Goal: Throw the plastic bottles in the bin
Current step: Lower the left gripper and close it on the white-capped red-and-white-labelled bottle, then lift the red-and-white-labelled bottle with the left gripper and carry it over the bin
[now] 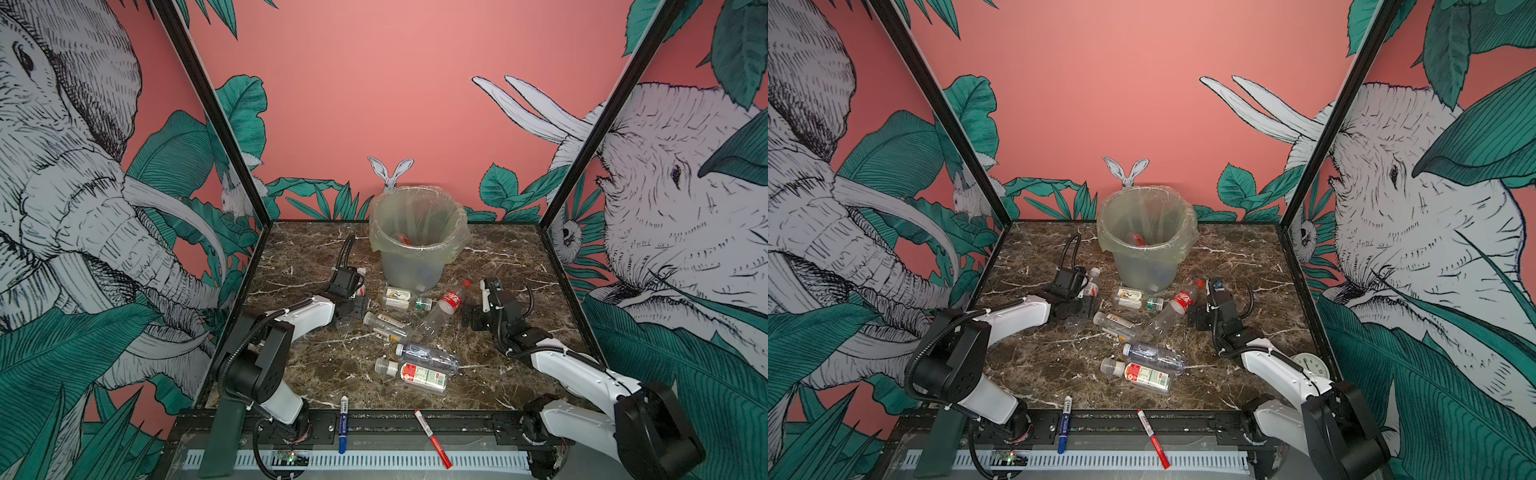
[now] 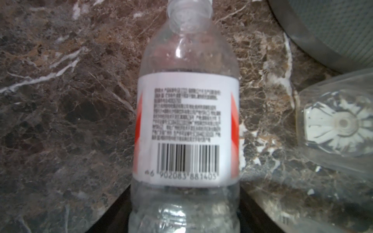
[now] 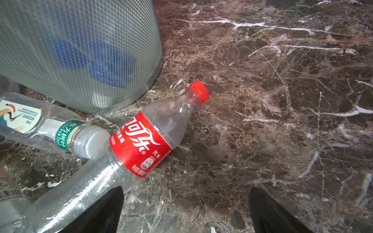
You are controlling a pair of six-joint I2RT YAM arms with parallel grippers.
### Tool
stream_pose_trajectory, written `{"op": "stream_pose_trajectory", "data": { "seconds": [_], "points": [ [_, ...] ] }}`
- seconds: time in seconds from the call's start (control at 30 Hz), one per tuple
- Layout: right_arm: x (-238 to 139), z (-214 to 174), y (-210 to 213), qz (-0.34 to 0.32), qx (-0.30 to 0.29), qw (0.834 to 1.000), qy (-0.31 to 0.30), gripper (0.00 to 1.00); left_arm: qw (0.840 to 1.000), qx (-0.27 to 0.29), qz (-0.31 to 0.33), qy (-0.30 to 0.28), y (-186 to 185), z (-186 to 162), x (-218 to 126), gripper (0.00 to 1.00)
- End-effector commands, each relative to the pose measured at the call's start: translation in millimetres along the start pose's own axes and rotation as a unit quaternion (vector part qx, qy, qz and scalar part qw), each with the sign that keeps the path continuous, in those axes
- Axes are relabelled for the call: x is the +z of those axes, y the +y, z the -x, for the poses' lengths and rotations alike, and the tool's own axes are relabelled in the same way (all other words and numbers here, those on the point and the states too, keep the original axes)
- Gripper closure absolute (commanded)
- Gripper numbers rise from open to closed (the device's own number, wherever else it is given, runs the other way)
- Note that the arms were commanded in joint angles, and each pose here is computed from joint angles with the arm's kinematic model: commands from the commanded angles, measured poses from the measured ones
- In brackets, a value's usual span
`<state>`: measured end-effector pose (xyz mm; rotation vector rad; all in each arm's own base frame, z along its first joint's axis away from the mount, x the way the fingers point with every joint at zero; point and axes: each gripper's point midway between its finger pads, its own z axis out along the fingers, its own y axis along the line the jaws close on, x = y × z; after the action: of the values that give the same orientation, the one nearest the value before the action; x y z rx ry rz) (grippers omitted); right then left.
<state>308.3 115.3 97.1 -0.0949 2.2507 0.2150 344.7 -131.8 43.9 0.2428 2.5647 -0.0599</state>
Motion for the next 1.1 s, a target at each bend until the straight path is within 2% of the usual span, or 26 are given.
{"op": "stream_pose_trajectory", "data": {
  "seconds": [0.0,0.17,0.37,0.5,0.73,0.83,0.93,1.07],
  "points": [
    [0,15,3,0.006,0.008,1.000,-0.020,0.02,1.000,-0.009,-0.003,-0.015,1,11,-6,0.35],
    [0,15,5,0.009,0.007,1.000,-0.019,0.01,0.999,-0.018,0.002,-0.035,6,10,-21,0.37],
    [0,14,6,0.013,0.008,1.000,-0.018,0.02,0.991,-0.043,-0.030,-0.125,9,3,-64,0.38],
    [-2,15,8,0.019,0.011,1.000,-0.019,0.02,0.984,-0.053,-0.053,-0.161,8,-13,-89,0.40],
    [-4,12,8,0.023,0.014,0.999,-0.017,0.02,0.966,-0.047,-0.072,-0.245,5,-19,-146,0.39],
    [-2,11,10,0.027,0.015,0.999,-0.015,0.03,0.954,-0.036,-0.084,-0.286,1,-4,-181,0.39],
    [-1,12,12,0.032,0.017,0.999,-0.014,0.03,0.943,-0.027,-0.097,-0.317,-5,28,-220,0.38],
    [2,9,13,0.034,0.016,0.999,-0.005,0.03,0.921,-0.020,-0.116,-0.372,-19,95,-280,0.39]
  ]
}}
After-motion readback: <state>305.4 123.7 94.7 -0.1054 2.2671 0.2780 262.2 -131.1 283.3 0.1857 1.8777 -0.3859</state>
